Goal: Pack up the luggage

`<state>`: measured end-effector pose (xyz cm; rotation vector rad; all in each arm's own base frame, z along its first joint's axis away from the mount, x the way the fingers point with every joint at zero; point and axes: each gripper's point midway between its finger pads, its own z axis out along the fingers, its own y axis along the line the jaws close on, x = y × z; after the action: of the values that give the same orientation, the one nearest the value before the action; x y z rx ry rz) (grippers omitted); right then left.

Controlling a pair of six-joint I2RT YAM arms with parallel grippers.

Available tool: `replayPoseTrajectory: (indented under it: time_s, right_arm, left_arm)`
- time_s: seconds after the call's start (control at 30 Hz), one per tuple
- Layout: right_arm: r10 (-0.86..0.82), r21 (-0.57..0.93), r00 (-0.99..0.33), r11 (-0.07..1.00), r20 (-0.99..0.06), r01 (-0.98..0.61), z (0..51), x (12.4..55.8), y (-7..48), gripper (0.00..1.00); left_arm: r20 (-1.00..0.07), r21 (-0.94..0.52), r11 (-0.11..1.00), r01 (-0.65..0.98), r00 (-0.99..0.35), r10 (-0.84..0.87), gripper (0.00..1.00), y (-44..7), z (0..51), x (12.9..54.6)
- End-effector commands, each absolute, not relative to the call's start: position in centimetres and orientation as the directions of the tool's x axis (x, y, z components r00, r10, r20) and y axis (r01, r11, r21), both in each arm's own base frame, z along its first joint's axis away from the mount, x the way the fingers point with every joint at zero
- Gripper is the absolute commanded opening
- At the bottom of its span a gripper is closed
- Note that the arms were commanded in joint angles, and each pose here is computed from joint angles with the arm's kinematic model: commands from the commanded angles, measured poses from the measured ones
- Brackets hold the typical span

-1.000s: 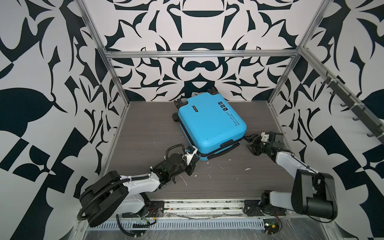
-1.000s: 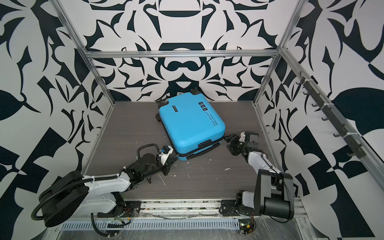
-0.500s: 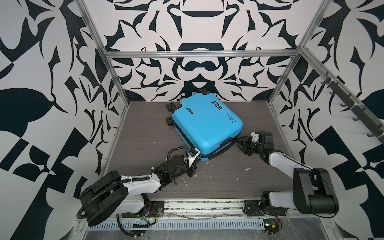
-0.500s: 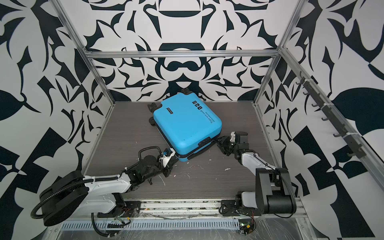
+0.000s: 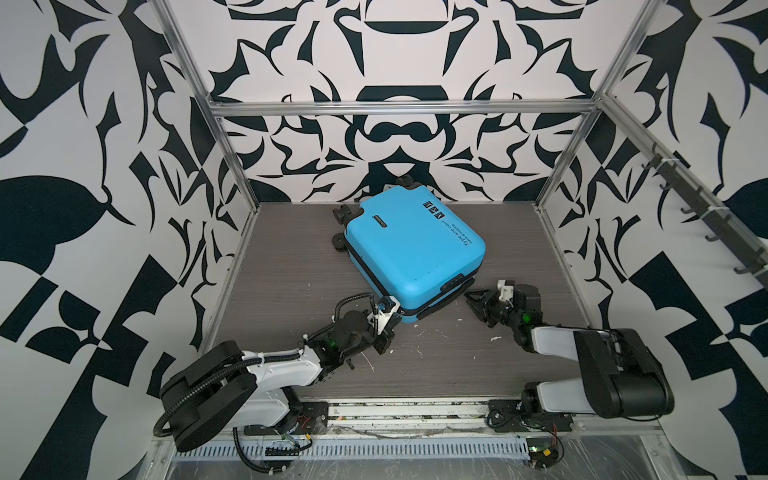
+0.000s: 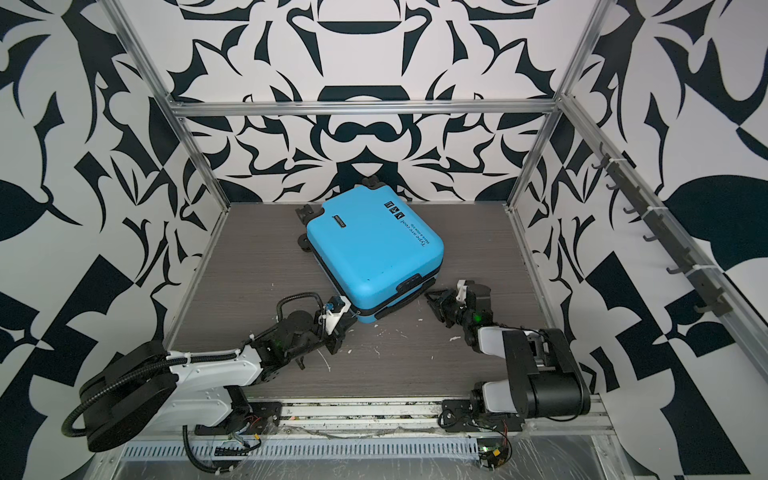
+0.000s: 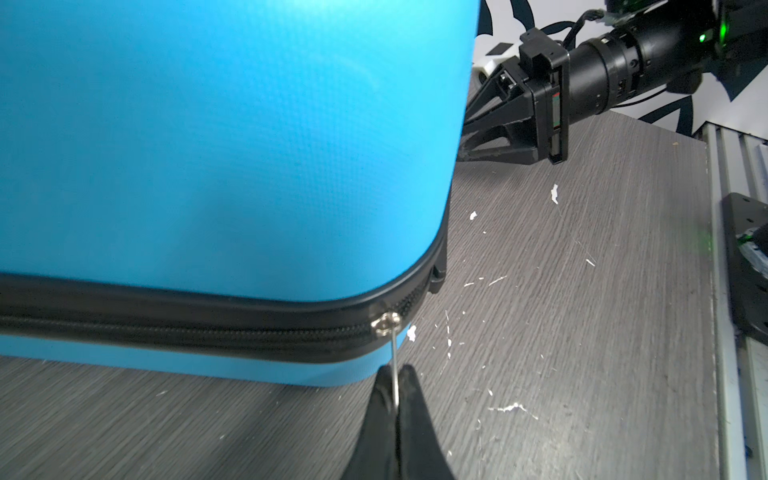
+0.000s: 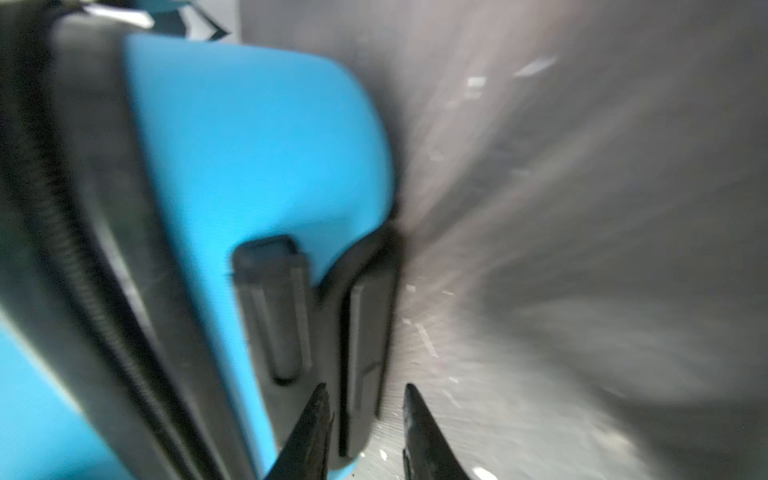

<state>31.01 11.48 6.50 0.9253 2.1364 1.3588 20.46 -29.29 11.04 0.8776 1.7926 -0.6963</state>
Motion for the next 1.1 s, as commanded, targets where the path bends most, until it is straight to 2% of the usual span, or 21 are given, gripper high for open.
replayPoseTrajectory:
  time_s: [0.0, 0.27, 0.37, 0.47, 0.77, 1.07]
  right_arm:
    - [0.746, 0.965, -0.662, 0.223, -0.078, 0.138, 10.1, 32.6, 12.0, 0.32]
    - [0.755, 0.989, -0.656, 0.096, 0.003, 0.114, 9.4, 33.5, 12.7, 0.27]
    - [0.738, 0.987, -0.674, 0.113, -0.004, 0.118, 8.8, 33.5, 13.5, 0.25]
    - [0.749, 0.985, -0.663, 0.124, -0.013, 0.120, 8.6, 32.9, 13.3, 0.31]
    - [0.770, 0.983, -0.634, 0.161, -0.069, 0.089, 9.1, 31.4, 12.5, 0.37]
    - [0.768, 0.982, -0.620, 0.186, -0.157, -0.017, 11.6, 31.8, 12.5, 0.35]
  left_arm:
    - [-0.943, -0.079, 0.554, 0.829, -0.242, 0.227, 0.00, -29.8, 11.8, 20.1]
    - [-0.942, -0.082, 0.554, 0.828, -0.247, 0.229, 0.00, -29.9, 11.8, 20.2]
    - [-0.940, -0.082, 0.555, 0.828, -0.249, 0.232, 0.00, -29.8, 11.8, 20.2]
    - [-0.940, -0.079, 0.557, 0.827, -0.247, 0.233, 0.00, -29.8, 11.8, 20.2]
    - [-0.941, -0.068, 0.560, 0.826, -0.239, 0.238, 0.00, -29.6, 12.1, 20.2]
    - [-0.939, -0.067, 0.563, 0.824, -0.243, 0.243, 0.00, -29.4, 12.1, 20.1]
